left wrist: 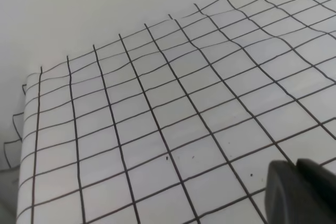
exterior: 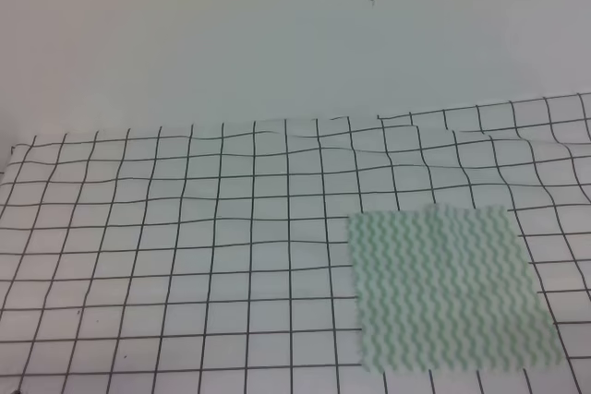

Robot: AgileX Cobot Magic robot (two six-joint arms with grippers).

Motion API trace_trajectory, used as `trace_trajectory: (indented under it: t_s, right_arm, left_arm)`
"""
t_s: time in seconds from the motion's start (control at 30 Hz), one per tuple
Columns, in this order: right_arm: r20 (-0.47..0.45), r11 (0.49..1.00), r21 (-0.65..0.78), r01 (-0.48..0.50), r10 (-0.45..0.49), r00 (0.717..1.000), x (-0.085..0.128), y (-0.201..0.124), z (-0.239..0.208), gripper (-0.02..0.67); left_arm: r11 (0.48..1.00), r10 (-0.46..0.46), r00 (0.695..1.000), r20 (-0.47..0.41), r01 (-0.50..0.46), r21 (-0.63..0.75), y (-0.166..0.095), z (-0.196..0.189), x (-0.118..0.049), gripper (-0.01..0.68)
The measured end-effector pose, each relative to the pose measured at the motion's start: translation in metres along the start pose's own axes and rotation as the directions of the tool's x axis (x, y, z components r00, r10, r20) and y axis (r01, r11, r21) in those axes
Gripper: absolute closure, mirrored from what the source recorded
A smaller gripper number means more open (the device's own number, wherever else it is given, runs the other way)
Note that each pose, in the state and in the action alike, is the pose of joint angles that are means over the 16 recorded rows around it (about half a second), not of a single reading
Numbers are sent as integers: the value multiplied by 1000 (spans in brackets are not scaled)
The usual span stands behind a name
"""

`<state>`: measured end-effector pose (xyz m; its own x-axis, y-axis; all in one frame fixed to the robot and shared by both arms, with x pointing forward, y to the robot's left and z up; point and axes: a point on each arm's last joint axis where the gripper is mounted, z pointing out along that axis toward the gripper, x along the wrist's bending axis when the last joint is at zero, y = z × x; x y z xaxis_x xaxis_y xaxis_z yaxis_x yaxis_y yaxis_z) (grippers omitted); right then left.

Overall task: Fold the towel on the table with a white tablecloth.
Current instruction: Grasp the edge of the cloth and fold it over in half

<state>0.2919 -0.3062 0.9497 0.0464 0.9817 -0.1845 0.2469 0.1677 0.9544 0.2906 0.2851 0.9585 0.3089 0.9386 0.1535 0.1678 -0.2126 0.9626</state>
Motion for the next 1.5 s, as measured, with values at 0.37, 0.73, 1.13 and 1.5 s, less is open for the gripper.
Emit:
trace_trajectory:
  t_s: [0.37,0.73,1.13,1.5]
  right_arm:
    - [-106,925,-141,-354,341,934,4,16,-2,652]
    - [-269,614,-334,-715,665,697,-5,39,-9,652]
    - [-329,482,-348,-804,740,586,-10,46,-12,652]
    - [-287,698,-290,-655,589,755,-7,80,-31,652]
  left_arm:
    - [982,-172,984,38,174,-71,7,0,-2,673]
    - [727,-646,743,173,669,-156,21,-2,-3,673]
    - [341,-894,351,280,936,-85,26,-4,-3,673]
    - [544,-759,553,342,828,-131,48,-13,-7,673]
